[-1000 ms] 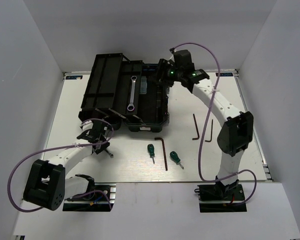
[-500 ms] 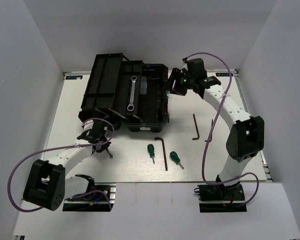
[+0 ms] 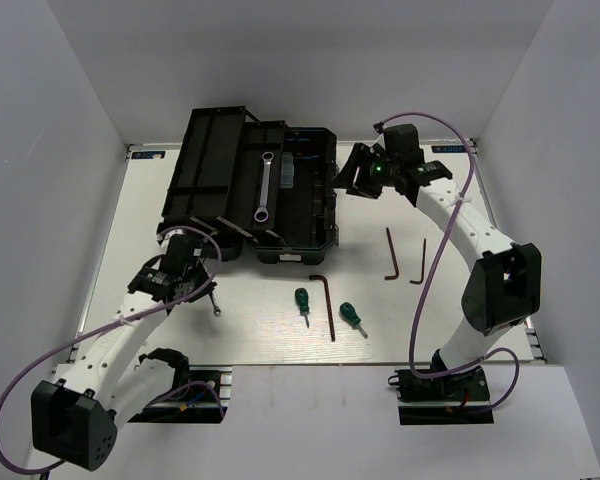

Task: Sort the tools into containers

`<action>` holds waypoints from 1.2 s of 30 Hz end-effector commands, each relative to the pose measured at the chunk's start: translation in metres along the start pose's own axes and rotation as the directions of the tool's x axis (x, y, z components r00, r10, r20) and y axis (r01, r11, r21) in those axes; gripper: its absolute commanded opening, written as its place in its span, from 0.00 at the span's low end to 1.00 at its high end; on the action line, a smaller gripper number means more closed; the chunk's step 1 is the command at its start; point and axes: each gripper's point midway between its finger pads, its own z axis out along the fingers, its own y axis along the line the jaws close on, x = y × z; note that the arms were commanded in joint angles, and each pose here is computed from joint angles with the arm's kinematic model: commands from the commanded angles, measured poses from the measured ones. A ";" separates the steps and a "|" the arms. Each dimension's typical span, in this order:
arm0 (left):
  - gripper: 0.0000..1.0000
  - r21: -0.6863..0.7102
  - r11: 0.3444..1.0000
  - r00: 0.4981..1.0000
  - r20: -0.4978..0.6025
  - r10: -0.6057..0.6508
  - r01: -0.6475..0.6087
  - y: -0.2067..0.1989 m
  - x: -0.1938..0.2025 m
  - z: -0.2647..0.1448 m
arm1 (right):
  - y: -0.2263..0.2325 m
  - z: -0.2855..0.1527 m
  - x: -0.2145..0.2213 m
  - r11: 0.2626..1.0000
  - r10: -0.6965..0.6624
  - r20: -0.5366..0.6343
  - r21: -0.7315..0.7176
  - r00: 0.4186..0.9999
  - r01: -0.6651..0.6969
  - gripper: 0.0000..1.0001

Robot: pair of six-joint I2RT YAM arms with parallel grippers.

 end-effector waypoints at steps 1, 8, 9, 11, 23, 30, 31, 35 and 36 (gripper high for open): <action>0.00 0.078 0.996 0.999 -0.007 0.053 -0.052 -0.018 -0.009 -0.018 | 0.009 -0.012 -0.009 0.999 -0.033 0.042 -0.039 0.999 0.035 0.59; 0.00 0.352 0.914 0.976 0.002 0.216 -0.203 -0.080 -0.033 -0.064 | 0.007 -0.018 -0.006 0.998 -0.054 0.039 -0.041 0.998 0.055 0.59; 0.00 0.388 0.887 0.966 0.032 0.258 -0.250 -0.089 -0.041 -0.073 | 0.007 -0.018 -0.004 0.997 -0.055 0.032 -0.044 0.998 0.057 0.57; 0.00 0.459 0.843 0.952 0.023 0.305 -0.281 -0.104 -0.040 -0.081 | 0.006 -0.018 -0.002 0.997 -0.065 0.028 -0.046 0.997 0.066 0.50; 0.00 0.581 0.722 0.927 0.212 0.311 -0.375 -0.205 -0.118 -0.078 | -0.026 -0.020 0.024 0.986 -0.163 -0.042 0.008 0.986 0.164 0.00; 0.00 0.550 0.747 0.927 0.208 0.312 -0.374 -0.257 -0.154 -0.013 | -0.051 -0.031 0.045 0.968 -0.236 -0.112 0.055 0.965 0.243 0.00; 0.00 0.530 0.764 0.929 0.183 0.321 -0.368 -0.261 -0.154 0.009 | -0.053 -0.032 0.048 0.961 -0.262 -0.123 0.056 0.957 0.270 0.00; 0.00 0.509 0.775 0.927 0.230 0.298 -0.375 -0.282 -0.182 0.017 | -0.068 -0.040 0.063 0.955 -0.275 -0.155 0.072 0.949 0.289 0.00; 0.00 0.495 0.789 0.931 0.206 0.300 -0.364 -0.277 -0.183 0.030 | -0.074 -0.041 0.073 0.955 -0.268 -0.172 0.078 0.948 0.285 0.00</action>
